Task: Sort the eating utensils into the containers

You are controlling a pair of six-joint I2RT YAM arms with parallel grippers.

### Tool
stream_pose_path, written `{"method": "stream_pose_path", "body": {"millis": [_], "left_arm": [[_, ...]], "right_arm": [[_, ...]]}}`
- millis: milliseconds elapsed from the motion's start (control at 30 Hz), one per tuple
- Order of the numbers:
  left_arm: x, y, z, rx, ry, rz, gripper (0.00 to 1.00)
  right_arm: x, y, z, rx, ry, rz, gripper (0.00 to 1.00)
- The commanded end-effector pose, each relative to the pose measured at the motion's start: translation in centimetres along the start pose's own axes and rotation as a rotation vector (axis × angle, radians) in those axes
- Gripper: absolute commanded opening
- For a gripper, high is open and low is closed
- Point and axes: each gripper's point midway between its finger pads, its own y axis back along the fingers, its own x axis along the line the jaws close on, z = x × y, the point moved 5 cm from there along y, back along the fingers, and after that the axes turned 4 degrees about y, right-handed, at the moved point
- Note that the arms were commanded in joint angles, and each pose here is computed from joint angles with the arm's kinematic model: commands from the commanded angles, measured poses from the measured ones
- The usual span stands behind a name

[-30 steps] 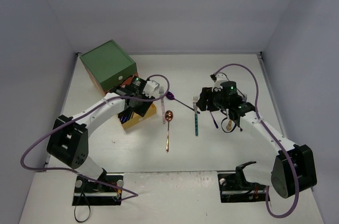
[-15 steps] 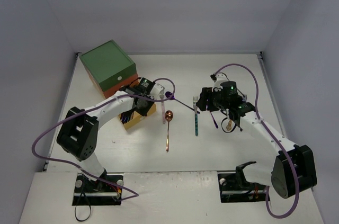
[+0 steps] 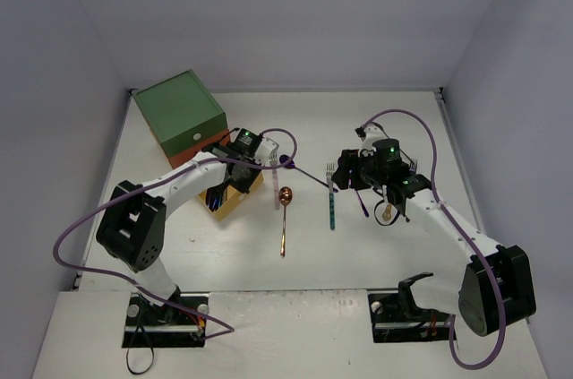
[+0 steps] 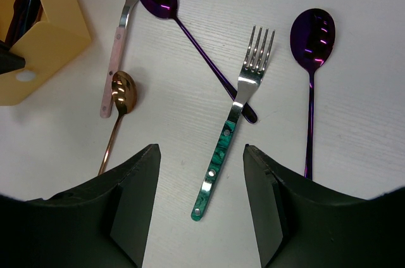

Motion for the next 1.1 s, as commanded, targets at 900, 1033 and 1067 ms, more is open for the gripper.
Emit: {"method": "stream_pose_path", "body": {"millis": [900, 1033, 1067], "left_arm": [[3.9, 3.2, 1.9, -0.003, -0.333, 0.169, 0.0], [4.6, 2.8, 2.1, 0.016, -0.346, 0.204, 0.0], [4.9, 2.7, 2.1, 0.024, -0.346, 0.22, 0.0]], "right_arm": [[-0.1, 0.1, 1.0, -0.051, 0.029, 0.006, 0.52], [-0.1, 0.0, 1.0, -0.049, 0.029, 0.006, 0.52], [-0.1, 0.0, 0.9, -0.047, 0.029, 0.007, 0.52]]}}
